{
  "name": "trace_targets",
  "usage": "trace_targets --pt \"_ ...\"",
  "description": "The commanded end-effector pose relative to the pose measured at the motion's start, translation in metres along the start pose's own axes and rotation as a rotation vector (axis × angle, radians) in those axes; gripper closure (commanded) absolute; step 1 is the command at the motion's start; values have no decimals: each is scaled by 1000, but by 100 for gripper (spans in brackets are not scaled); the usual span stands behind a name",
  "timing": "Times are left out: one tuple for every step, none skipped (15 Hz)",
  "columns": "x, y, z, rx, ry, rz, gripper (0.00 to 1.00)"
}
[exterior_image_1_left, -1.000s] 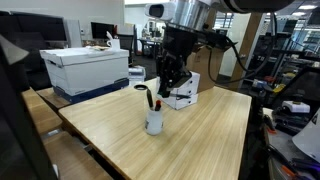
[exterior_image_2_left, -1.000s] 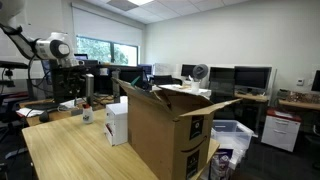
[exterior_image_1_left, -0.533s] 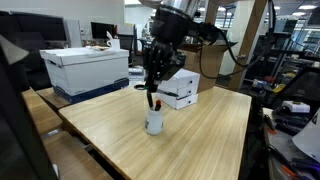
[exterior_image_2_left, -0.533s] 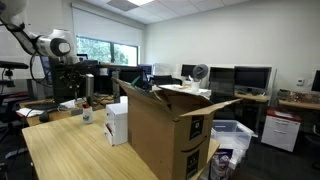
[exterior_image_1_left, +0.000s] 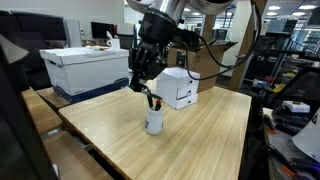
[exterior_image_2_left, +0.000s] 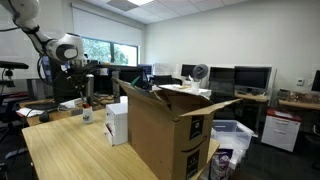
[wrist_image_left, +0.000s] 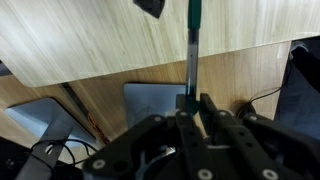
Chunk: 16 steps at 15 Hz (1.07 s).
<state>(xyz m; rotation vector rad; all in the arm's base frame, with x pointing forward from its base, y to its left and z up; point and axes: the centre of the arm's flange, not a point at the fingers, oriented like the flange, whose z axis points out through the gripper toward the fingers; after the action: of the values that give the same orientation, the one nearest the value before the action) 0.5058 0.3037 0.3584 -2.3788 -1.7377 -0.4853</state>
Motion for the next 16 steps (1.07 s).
trace_targets --pt "-7 19 0 34 74 -38 94" --pt "-9 21 -1 39 90 -45 94" --pt "-10 24 -1 40 101 -48 94" --pt "-14 29 -3 46 123 -58 94" --pt "-17 31 -5 47 135 -56 94" --pt "-21 33 -6 51 150 -55 94" --pt "-27 37 -8 55 169 -55 94" --pt "-33 40 -10 57 181 -48 94" --pt "-38 42 -12 59 194 -42 94" --pt "-46 46 -14 64 210 -33 94" --pt "-49 49 -14 64 222 -26 94" --pt "-54 51 -16 68 235 -19 94" --pt "-61 53 -16 71 254 -6 94" --pt "-66 54 -17 76 267 6 94" --pt "-71 56 -17 81 284 22 94" --pt "-81 61 -18 96 310 80 94"
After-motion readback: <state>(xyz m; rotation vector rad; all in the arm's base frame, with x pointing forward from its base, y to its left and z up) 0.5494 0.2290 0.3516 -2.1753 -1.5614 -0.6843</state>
